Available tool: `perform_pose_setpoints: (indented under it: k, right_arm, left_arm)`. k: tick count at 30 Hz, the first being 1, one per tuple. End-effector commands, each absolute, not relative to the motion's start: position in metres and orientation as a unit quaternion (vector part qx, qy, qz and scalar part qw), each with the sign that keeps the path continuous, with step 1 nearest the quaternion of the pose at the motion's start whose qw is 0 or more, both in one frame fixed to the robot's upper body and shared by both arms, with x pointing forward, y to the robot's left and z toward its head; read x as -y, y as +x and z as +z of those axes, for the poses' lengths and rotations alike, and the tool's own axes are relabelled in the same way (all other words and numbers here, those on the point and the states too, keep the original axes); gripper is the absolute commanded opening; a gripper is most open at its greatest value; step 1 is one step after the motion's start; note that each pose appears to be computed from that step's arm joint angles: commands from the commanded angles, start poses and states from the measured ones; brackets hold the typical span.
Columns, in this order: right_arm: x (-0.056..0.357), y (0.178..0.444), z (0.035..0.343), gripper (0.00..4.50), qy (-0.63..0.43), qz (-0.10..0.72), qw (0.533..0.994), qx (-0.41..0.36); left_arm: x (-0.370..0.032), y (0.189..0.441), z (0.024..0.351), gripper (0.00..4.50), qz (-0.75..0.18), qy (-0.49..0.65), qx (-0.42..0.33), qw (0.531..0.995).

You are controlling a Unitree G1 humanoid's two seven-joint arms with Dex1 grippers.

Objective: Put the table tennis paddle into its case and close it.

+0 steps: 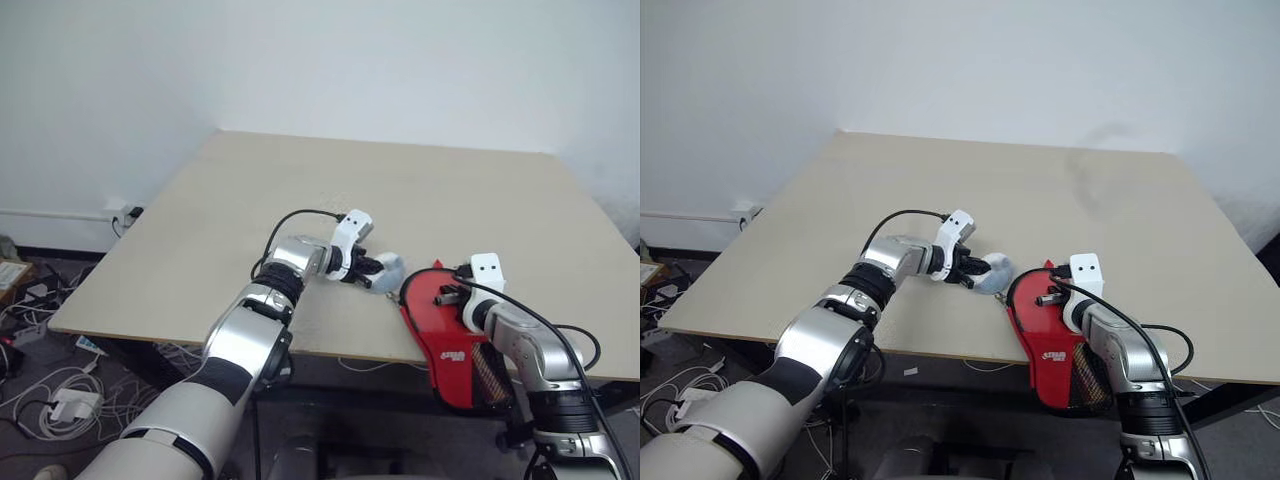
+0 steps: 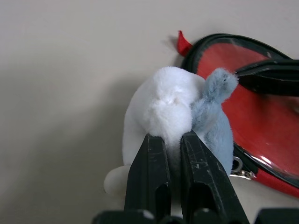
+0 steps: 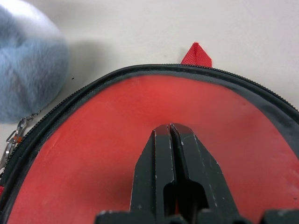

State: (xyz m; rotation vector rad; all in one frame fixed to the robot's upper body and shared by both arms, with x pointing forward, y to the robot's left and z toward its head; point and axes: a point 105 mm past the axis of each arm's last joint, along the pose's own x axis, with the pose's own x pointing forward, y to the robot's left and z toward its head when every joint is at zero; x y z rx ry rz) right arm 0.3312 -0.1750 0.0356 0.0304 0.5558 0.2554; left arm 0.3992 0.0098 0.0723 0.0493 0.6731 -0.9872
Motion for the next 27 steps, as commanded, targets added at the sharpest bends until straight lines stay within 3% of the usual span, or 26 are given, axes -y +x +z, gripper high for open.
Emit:
perform_pose_setpoints:
  k: [1,14,27]
  right_arm:
    - [0.165,0.306,-0.009,0.06,0.021,0.135,0.920,-0.368]
    - [0.153,0.283,-0.016,0.06,0.022,0.150,0.911,-0.384]
    - [0.155,0.271,-0.014,0.06,0.023,0.141,0.911,-0.387]
  left_arm:
    - [-0.006,0.412,0.090,0.00,-0.454,0.055,-0.282,0.844]
    - [0.014,0.440,0.136,0.00,-0.383,0.053,-0.184,0.904]
    - [0.050,0.436,0.149,0.00,-0.375,0.060,-0.141,0.914]
